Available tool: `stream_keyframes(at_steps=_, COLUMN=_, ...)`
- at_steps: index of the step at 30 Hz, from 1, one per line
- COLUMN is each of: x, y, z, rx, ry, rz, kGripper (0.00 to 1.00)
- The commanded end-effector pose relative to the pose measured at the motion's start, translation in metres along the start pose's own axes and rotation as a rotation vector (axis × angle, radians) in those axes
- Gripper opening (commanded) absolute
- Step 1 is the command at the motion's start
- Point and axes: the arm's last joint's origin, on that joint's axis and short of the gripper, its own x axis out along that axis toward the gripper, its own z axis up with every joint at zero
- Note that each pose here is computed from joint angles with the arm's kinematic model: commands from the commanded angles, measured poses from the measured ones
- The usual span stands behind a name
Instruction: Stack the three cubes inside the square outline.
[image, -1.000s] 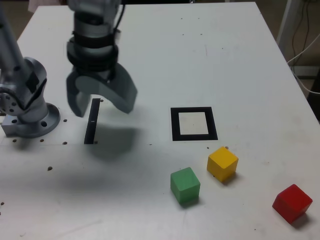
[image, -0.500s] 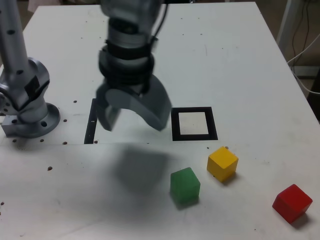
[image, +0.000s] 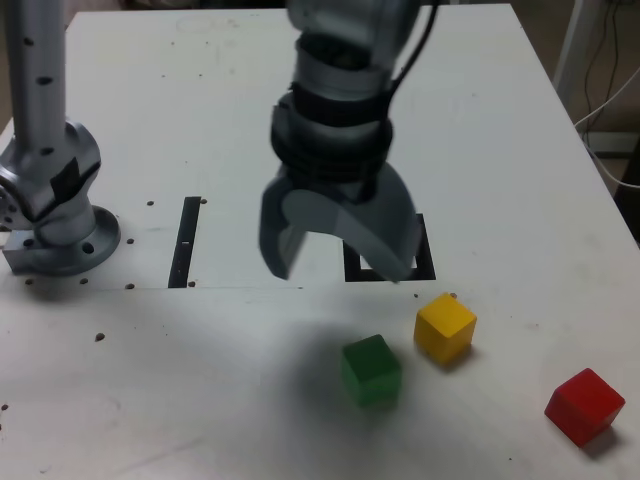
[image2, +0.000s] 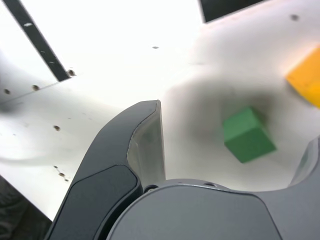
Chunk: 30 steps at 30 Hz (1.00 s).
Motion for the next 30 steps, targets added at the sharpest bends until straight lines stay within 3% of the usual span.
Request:
stream_keyframes(at_steps=1, x=-0.004, y=-0.003, z=0.01, rx=0.005, ry=0.0, rz=0.002, kGripper=0.99)
stream_keyframes(at_steps=21, x=-0.015, y=-0.02, z=0.101, rx=0.058, ry=-0.048, rz=0.012, kGripper=0.99)
stream_keyframes(at_steps=30, x=-0.012, y=-0.024, z=0.132, rx=0.085, ry=-0.106, rz=0.009, kGripper=1.0)
